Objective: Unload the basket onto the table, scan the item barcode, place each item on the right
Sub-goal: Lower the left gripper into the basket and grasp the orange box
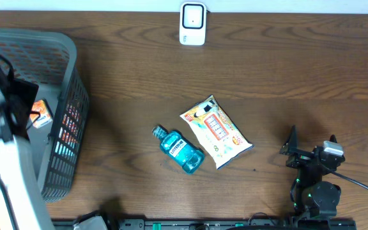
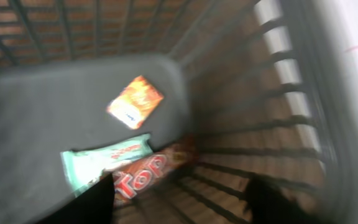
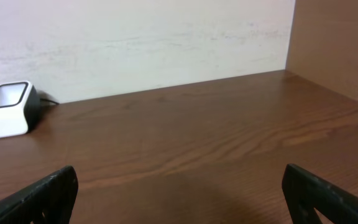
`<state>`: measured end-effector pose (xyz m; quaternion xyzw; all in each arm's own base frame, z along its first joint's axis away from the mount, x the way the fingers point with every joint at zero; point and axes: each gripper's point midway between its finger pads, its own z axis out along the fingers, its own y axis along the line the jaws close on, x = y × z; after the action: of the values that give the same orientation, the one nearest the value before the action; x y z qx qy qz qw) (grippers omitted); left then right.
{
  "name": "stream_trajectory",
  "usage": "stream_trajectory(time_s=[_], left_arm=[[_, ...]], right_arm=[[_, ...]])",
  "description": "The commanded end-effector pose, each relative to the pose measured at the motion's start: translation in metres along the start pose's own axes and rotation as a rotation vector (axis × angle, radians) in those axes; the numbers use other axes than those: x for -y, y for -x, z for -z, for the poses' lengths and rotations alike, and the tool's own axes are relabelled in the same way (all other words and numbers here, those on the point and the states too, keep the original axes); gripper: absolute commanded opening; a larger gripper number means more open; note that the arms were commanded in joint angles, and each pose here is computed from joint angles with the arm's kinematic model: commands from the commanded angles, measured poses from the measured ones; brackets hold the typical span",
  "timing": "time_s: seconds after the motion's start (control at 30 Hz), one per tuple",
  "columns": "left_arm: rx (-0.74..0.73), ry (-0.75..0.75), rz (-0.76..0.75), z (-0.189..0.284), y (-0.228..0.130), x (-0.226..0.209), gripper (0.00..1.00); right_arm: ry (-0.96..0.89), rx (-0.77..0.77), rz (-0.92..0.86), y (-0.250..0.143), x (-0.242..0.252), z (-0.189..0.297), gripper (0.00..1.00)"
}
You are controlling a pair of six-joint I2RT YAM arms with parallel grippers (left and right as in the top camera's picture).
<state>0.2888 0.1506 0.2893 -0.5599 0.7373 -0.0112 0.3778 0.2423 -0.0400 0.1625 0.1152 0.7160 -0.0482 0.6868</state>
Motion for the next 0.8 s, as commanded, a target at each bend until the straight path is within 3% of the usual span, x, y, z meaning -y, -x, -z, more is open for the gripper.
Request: stream_trajectory(time_s=[0.0,0.03,0.2,0.3,0.77], left_arm=[[0.103,0.003,0.012,0.022,0.013,-0.003,0.92],[0.121,0.019,0.011,0.023,0.016,-0.006,0.99],[0.116,0.176,-0.202,-0.007,0.017,-0.024,0.98],[0.061,0.372,-0.35,-0.056,0.007,-0.049,0.98],[-0.161,0.53,-0.545,-0.2,-0.047,-0.077,0.98]], right_arm=[[-0.007,0.0,0.009,0.0,0.002,0.0,0.99],[-0.007,0.0,0.009,0.0,0.002,0.0,0.99],[-0.007,0.0,0.009,0.0,0.002,0.0,0.99],[-0.007,0.0,0.009,0.0,0.002,0.0,0.99],[-0.007,0.0,0.009,0.0,0.002,0.0,0.99]])
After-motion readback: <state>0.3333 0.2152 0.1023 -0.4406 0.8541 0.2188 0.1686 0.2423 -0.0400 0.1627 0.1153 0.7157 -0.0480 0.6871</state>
